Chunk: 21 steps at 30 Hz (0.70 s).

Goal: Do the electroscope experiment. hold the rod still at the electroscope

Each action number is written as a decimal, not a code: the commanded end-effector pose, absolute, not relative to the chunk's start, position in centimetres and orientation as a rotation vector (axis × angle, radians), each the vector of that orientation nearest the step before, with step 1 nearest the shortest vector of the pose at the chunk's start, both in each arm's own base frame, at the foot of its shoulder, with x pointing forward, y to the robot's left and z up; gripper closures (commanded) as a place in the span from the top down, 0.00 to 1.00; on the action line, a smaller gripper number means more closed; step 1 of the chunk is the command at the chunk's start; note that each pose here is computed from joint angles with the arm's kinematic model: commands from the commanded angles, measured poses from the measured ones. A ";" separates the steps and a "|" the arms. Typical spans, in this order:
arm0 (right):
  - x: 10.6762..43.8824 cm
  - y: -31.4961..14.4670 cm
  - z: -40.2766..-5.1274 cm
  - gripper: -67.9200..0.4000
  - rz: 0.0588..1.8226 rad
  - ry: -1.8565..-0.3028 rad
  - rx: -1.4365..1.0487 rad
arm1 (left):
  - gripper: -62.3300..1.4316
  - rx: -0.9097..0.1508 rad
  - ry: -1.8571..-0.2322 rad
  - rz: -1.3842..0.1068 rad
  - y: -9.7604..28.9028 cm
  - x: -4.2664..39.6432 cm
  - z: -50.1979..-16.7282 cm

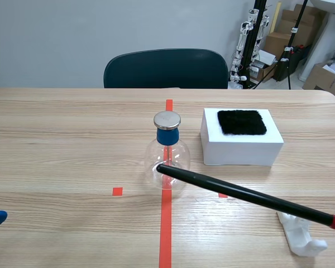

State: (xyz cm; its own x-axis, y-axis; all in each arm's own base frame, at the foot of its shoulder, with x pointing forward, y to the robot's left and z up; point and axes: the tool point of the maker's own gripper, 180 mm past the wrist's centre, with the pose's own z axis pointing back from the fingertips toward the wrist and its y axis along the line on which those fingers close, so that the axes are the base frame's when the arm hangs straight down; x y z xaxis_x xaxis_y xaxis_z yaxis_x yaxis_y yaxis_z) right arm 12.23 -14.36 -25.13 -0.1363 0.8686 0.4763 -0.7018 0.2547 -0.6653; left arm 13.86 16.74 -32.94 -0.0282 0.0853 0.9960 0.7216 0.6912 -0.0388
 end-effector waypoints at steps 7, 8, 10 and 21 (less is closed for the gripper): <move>12.7 -14.1 -24.6 0.01 1.375 -1.053 -0.220 | 1.00 -0.688 -1.566 -0.575 17.0 14.2 -32.3; 12.7 -14.1 -24.5 0.01 1.375 -1.054 -0.220 | 1.00 -0.688 -1.566 -0.575 17.0 14.2 -32.3; 12.9 -14.1 -24.5 0.01 1.375 -1.060 -0.226 | 1.00 -0.688 -1.566 -0.575 17.0 14.2 -32.3; 12.9 -14.2 -24.5 0.01 1.374 -1.056 -0.228 | 1.00 -0.688 -1.566 -0.575 17.0 14.2 -32.3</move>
